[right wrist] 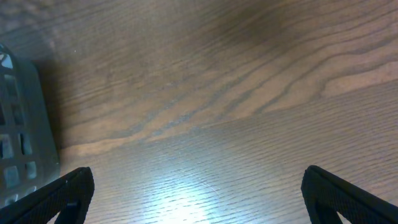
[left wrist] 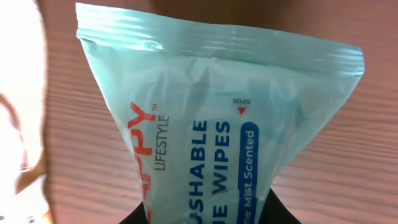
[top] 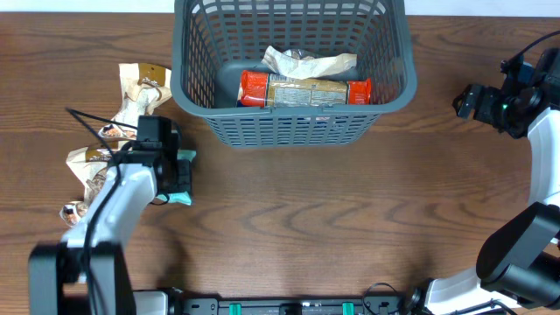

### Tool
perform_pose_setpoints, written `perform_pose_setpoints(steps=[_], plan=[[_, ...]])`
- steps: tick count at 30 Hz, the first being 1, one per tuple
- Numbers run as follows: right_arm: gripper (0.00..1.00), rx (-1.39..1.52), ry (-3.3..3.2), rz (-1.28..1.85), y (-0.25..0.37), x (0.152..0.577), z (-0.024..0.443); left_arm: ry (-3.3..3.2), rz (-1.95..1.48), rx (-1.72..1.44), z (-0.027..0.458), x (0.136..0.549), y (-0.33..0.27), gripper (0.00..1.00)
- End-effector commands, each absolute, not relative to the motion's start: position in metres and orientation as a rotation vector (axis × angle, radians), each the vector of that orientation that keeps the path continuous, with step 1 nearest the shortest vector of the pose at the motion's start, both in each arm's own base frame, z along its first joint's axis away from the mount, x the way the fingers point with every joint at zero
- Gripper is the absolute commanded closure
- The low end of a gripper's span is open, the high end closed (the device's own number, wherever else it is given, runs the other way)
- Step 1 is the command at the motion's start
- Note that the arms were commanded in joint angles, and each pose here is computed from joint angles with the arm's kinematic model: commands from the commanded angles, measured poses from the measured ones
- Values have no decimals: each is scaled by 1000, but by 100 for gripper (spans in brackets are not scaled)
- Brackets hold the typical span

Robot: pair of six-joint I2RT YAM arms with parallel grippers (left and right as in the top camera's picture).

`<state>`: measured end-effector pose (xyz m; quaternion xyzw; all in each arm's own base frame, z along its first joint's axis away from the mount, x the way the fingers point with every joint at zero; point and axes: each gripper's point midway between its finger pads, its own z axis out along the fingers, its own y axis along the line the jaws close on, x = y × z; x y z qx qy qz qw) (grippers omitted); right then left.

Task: Pack container
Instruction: 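Lift the wipes pack with the left gripper and carry into basket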

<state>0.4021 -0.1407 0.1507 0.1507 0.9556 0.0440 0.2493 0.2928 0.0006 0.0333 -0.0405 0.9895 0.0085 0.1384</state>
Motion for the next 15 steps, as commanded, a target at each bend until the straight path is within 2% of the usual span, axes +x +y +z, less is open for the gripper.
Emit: perform_pose_setpoints(steps=[1,8,15], plan=[[1,404,2601,137,-133,404,151,2719,23,-150,78,309,2,94],[1,404,2602,138,-133,404,151,2446,112,-234,170,320,20,94],[1,404,2602,138,-133,404,151,2218,65,-261,253,328,20,94]])
